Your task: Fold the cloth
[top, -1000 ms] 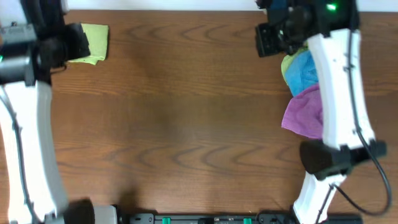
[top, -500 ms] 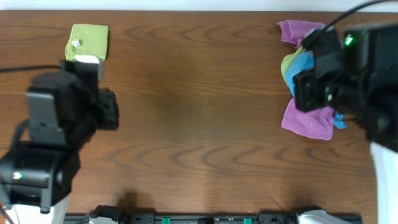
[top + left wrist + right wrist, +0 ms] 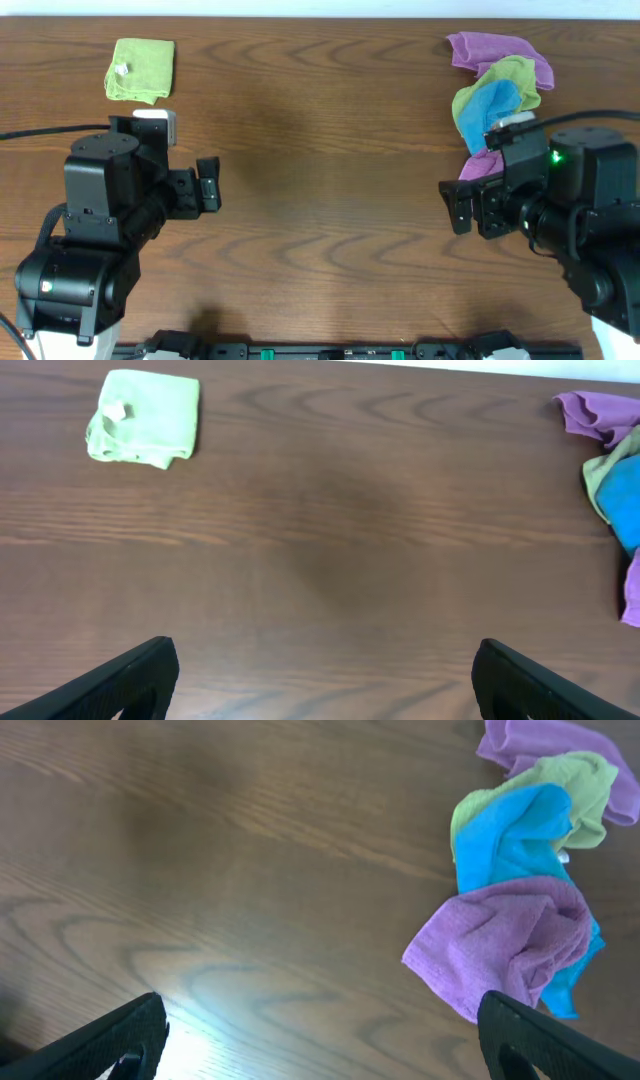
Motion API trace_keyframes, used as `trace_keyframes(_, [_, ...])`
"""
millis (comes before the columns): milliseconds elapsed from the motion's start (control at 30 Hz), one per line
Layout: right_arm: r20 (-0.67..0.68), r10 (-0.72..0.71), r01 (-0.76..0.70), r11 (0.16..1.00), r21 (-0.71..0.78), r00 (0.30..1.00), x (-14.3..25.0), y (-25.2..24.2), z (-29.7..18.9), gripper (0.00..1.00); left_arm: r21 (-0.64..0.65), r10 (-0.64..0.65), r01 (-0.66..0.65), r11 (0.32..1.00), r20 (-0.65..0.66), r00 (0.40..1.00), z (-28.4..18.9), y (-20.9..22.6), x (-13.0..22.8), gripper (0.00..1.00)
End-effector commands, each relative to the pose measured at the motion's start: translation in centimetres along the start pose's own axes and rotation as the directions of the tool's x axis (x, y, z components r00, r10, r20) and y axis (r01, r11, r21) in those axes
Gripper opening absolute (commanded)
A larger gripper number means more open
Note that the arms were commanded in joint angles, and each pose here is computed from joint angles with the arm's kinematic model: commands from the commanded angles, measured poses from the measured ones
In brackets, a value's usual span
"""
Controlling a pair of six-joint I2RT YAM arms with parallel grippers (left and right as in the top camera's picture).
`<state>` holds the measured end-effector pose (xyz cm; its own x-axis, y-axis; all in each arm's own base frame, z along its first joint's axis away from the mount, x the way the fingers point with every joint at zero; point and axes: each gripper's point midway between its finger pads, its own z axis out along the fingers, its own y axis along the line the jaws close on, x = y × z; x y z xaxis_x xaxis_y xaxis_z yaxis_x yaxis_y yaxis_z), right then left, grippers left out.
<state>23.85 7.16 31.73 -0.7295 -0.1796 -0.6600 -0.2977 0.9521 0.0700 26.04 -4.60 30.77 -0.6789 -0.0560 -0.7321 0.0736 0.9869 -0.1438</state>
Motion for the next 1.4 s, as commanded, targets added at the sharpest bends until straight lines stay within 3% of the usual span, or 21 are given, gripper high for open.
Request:
trace_keyframes(0, [-0.017,0.0,0.0,1.0,0.008,1.0,0.2,-0.2,0.4,0.99,0.01,-0.021,0.021,1.0,0.002,1.0,-0.3,-0.2,0.0,0.95])
trace_keyframes(367, [-0.02,0.0,0.0,1.0,0.008,1.0,0.3,-0.2,0.4,0.99,0.001,-0.021,0.021,1.0,-0.003,1.0,-0.3,-0.1,0.1,0.95])
trace_keyframes(567, [-0.021,0.0,0.0,1.0,0.008,1.0,0.3,-0.2,0.4,0.99,-0.045,-0.021,0.016,0.999,-0.115,0.993,-0.6,0.7,3.0,0.96])
trace_keyframes(733, [-0.021,0.0,0.0,1.0,0.008,1.0,0.3,-0.2,0.4,0.99,-0.166,0.001,-0.009,0.986,-0.045,0.999,-1.9,2.9,2.4,0.95])
trace_keyframes(933, [-0.021,0.0,0.0,1.0,0.008,1.0,0.3,-0.2,0.4,0.99,-0.224,0.261,-0.235,0.946,0.096,0.961,-3.0,4.0,1.7,0.95])
trace_keyframes(1067, [-0.021,0.0,0.0,1.0,0.008,1.0,0.3,-0.2,0.4,0.99,-0.279,0.24,-0.182,0.943,0.19,0.952,-2.2,5.6,3.0,0.95])
trace_keyframes(1367, [-0.021,0.0,0.0,1.0,0.008,1.0,0.3,-0.2,0.4,0.99,-0.234,0.144,-0.077,0.969,0.288,0.947,3.6,6.9,10.2,0.95])
